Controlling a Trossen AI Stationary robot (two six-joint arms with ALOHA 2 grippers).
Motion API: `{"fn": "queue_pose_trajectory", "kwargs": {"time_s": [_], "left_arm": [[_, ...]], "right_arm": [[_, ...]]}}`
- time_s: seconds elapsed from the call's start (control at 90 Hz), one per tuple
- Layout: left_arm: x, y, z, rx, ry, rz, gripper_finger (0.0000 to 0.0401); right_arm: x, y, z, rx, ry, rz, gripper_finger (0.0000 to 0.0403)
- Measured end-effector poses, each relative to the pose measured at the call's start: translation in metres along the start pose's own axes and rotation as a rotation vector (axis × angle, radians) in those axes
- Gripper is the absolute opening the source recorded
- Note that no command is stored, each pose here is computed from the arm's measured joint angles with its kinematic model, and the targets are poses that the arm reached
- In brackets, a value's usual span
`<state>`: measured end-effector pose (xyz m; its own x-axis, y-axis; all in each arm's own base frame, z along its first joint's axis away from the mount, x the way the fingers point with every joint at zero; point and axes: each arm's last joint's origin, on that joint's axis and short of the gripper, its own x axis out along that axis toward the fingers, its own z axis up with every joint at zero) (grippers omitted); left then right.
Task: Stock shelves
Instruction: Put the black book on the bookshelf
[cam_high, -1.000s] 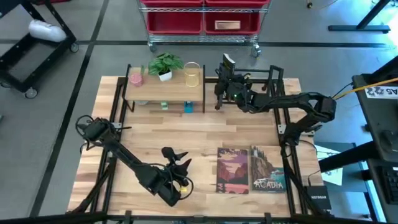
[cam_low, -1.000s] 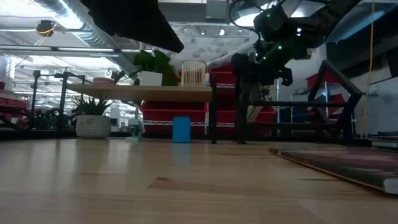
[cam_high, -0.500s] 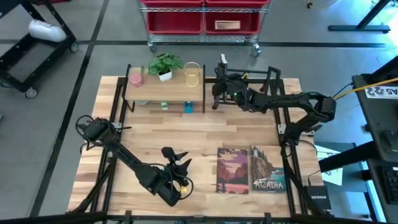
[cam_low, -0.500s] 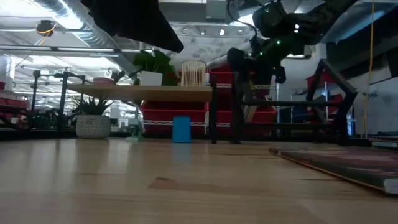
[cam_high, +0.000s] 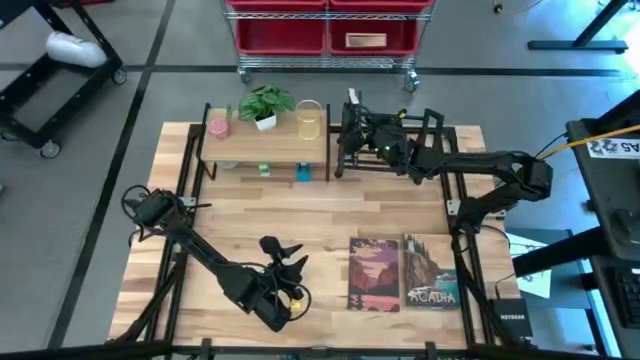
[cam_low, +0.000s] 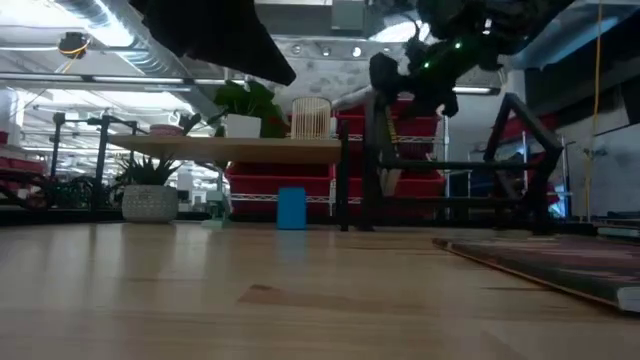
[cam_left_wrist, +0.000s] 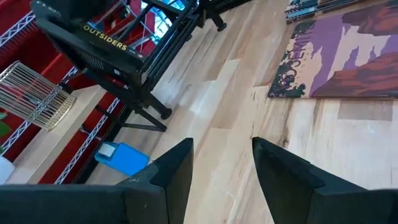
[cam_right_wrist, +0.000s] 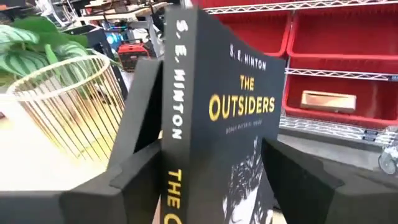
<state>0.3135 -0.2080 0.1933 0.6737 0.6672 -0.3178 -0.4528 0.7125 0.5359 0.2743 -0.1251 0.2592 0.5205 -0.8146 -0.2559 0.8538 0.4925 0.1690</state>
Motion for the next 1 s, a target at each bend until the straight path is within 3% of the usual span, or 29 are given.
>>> {"fn": "queue_pose_trajectory", "kwargs": {"time_s": [0.089, 0.289, 0.422, 0.622, 0.756, 1.0], "left_arm": [[0.0, 0.0, 0.0, -0.002, 0.0, 0.0, 0.0153], [0.0, 0.0, 0.0, -0.002, 0.0, 0.0, 0.0153], [0.002, 0.001, 0.0, -0.004, 0.004, 0.006, 0.0153], [0.004, 0.001, 0.001, -0.012, 0.004, 0.008, 0.0153], [0.004, 0.0, 0.002, -0.02, 0.006, -0.004, 0.0153], [0.004, 0.0, 0.002, -0.018, 0.01, -0.011, 0.0153]], "right_arm": [[-0.009, -0.003, 0.004, -0.058, 0.041, 0.05, 0.0243], [-0.037, -0.004, -0.001, -0.327, 0.225, 0.228, 0.0243], [-0.051, -0.004, -0.008, -0.404, 0.308, 0.233, 0.0243], [-0.045, -0.009, -0.02, -0.302, 0.347, 0.042, 0.0239], [-0.028, -0.021, -0.025, -0.23, 0.347, -0.09, 0.0212], [0.021, -0.041, -0.038, -0.135, 0.409, -0.059, 0.0143]]}}
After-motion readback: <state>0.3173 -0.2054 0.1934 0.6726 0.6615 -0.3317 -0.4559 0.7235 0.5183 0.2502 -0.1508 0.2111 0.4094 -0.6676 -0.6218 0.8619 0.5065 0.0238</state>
